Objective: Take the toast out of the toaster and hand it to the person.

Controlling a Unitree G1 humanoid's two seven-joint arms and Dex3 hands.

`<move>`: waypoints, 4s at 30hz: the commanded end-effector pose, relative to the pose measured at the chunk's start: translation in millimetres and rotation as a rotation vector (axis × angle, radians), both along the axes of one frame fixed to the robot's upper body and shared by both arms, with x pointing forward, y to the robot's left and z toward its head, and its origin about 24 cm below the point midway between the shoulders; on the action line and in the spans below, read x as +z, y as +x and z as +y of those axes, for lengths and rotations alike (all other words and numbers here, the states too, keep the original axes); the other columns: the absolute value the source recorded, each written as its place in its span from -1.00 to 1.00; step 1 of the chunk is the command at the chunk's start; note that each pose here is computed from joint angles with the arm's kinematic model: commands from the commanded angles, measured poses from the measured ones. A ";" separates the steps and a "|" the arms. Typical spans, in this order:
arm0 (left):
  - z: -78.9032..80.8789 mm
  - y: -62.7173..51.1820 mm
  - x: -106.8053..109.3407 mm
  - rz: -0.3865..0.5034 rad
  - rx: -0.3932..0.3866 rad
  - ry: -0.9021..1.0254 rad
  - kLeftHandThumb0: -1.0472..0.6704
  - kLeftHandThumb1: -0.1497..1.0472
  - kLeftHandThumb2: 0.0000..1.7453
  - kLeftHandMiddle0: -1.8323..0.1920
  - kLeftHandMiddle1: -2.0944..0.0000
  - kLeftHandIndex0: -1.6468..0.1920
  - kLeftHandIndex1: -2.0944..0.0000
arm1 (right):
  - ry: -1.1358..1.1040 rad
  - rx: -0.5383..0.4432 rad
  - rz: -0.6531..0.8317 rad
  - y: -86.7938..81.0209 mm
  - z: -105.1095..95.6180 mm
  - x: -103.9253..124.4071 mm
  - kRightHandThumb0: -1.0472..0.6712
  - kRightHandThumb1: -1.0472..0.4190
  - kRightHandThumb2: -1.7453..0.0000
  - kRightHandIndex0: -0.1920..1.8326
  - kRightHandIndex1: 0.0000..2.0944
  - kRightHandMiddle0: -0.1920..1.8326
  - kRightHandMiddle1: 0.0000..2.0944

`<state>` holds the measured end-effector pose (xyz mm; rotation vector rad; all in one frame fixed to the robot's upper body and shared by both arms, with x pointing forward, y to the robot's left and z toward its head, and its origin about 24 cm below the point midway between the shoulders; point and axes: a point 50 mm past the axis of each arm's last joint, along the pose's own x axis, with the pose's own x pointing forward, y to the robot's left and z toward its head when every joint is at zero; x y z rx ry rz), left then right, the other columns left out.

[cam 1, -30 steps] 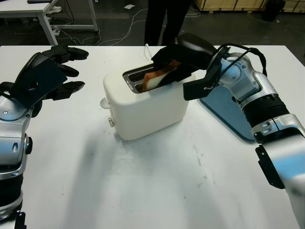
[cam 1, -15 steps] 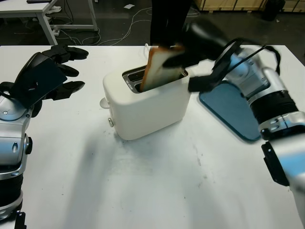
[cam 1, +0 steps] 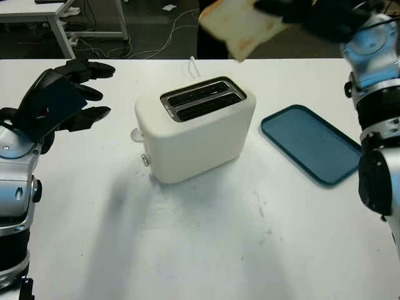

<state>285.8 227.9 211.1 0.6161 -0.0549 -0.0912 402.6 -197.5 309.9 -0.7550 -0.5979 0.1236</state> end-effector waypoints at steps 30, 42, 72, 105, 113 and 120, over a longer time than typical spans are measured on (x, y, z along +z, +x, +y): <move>0.7 -2.6 -2.1 -0.006 0.015 0.020 0.33 0.79 -0.65 0.67 0.02 0.42 0.59 | 0.648 -0.476 0.439 11.9 -11.6 -158.0 -0.06 -0.83 0.54 -0.13 0.67 -0.41 0.67; 1.0 -4.6 -3.8 -0.007 0.026 0.021 0.34 0.79 -0.63 0.66 0.03 0.42 0.62 | 0.650 -0.480 0.511 7.1 -0.3 -183.9 -0.08 -0.83 0.55 -0.03 0.67 -0.23 0.66; 2.5 -5.0 -5.0 -0.013 0.020 0.017 0.32 0.79 -0.65 0.63 0.04 0.39 0.64 | 0.693 -0.471 0.488 8.8 -1.8 -176.4 -0.11 -0.83 0.55 -0.03 0.67 -0.27 0.67; 0.3 -2.2 -2.4 -0.011 0.013 0.017 0.33 0.79 -0.64 0.64 0.03 0.38 0.67 | 0.678 -0.452 0.463 10.7 -0.5 -169.0 -0.16 -0.83 0.54 0.02 0.67 -0.19 0.67; 2.2 -4.4 -3.5 -0.013 0.018 0.014 0.31 0.79 -0.64 0.66 0.03 0.38 0.67 | 0.473 -0.253 0.546 10.4 -6.2 -166.7 -0.77 -0.83 0.61 -0.60 -0.76 -0.56 -0.89; 0.1 -6.9 -3.8 -0.025 0.010 0.004 0.31 0.79 -0.64 0.66 0.04 0.38 0.67 | 0.340 -0.241 0.546 4.8 -21.3 -169.5 -0.98 -0.81 0.95 -0.73 -0.98 -0.72 -0.99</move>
